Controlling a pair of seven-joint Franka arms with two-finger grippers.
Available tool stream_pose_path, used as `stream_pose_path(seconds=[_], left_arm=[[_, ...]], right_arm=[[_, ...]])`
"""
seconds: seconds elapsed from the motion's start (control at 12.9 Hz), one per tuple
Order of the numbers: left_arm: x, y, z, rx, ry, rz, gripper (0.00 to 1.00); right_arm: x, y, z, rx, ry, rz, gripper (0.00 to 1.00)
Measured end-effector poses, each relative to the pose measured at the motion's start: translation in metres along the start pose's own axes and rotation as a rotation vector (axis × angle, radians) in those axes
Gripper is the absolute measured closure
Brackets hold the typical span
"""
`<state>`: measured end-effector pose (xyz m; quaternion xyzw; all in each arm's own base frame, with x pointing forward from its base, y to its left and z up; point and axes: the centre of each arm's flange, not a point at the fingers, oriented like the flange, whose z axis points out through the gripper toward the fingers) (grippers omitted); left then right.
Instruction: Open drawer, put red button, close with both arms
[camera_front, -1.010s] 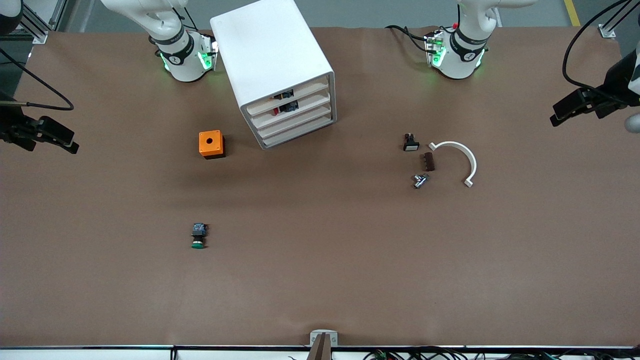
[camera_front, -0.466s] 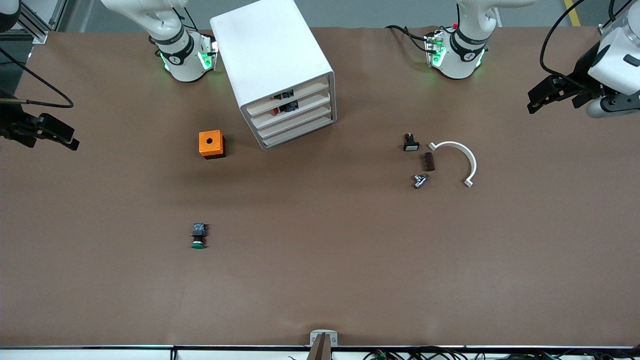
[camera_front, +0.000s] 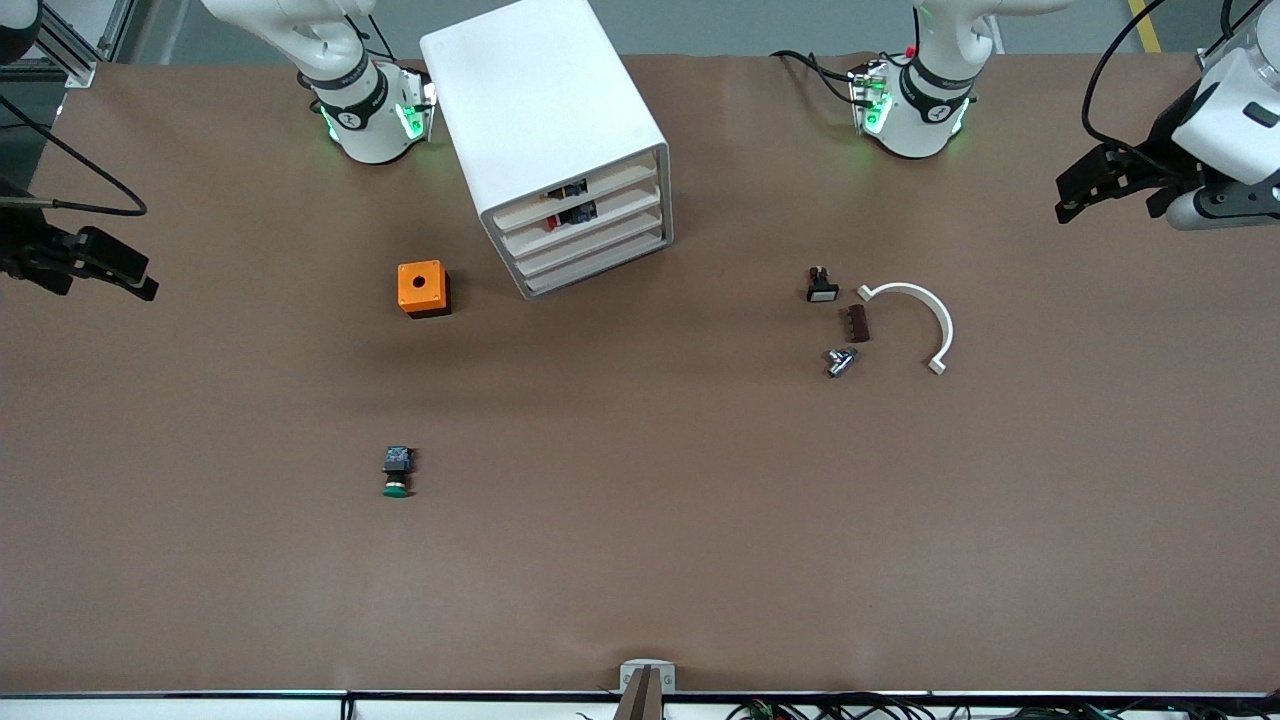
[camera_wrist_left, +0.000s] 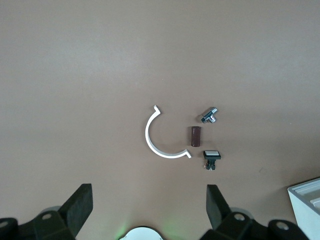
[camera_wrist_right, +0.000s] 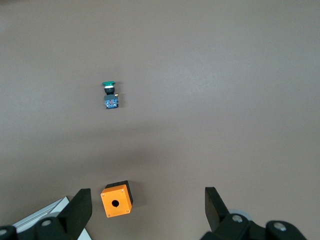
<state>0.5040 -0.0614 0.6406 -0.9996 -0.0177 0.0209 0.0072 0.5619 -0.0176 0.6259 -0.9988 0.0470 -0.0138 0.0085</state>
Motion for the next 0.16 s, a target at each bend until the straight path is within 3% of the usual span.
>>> stream_pose_path(seconds=[0.16], left_arm=[[0.0017,0.0001,0.0006,0.000,0.001,0.002,0.00]], right_arm=[[0.0001,0.0002,-0.0001,0.000,0.001,0.000,0.00]])
